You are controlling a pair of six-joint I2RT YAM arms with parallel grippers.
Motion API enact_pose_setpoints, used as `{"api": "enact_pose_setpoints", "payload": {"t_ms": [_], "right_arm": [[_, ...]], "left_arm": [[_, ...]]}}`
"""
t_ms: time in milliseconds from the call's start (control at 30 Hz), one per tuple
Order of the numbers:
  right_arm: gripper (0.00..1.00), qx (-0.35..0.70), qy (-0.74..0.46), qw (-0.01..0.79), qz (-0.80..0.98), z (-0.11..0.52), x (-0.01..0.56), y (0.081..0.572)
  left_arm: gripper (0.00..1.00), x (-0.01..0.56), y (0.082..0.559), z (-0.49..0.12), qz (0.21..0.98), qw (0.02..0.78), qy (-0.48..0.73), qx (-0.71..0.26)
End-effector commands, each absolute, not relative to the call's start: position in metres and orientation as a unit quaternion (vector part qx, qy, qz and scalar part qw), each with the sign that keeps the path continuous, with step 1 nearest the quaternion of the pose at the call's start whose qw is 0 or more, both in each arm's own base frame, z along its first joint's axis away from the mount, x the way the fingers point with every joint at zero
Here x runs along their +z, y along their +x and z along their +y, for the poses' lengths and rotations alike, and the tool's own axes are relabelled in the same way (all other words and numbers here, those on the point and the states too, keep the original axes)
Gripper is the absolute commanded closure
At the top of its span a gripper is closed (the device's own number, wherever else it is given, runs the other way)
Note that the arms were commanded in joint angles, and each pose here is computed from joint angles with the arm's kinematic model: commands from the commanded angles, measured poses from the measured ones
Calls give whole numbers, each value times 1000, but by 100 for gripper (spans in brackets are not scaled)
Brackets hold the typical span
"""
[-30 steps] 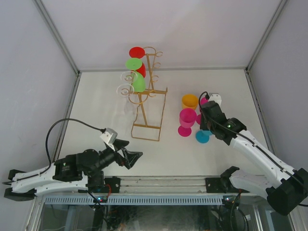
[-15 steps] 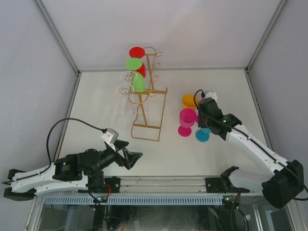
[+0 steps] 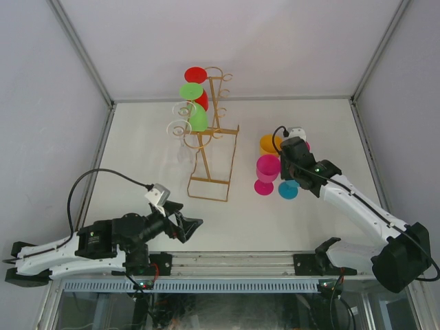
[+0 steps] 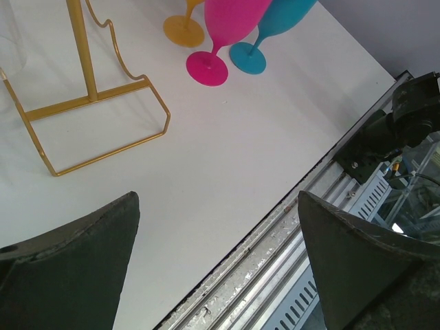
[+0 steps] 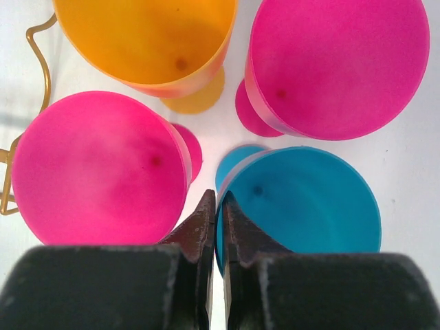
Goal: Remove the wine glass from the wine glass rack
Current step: Place the wine glass at the center of the board.
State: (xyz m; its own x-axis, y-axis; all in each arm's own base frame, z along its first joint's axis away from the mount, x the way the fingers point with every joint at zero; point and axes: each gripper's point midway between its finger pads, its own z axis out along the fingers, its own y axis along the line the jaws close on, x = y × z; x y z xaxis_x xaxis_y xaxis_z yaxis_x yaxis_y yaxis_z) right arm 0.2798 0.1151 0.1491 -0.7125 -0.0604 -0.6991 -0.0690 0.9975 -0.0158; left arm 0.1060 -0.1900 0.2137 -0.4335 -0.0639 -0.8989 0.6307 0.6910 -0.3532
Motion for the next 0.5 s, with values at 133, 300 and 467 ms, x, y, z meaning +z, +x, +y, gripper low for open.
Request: {"api": "enact_pose_setpoints", "payload": {"t_ms": [133, 300, 467], "right_arm": [[100, 12, -35, 418, 908, 120, 176, 299], [99, 6, -35, 411, 911, 117, 173, 296], [97, 6, -37, 410, 911, 118, 173, 296]], "left_arm": [[0, 240, 108, -186, 760, 510, 157, -369], [0, 238, 108, -186, 762, 509, 157, -368], [0, 238, 108, -186, 762, 510, 156, -367]]}}
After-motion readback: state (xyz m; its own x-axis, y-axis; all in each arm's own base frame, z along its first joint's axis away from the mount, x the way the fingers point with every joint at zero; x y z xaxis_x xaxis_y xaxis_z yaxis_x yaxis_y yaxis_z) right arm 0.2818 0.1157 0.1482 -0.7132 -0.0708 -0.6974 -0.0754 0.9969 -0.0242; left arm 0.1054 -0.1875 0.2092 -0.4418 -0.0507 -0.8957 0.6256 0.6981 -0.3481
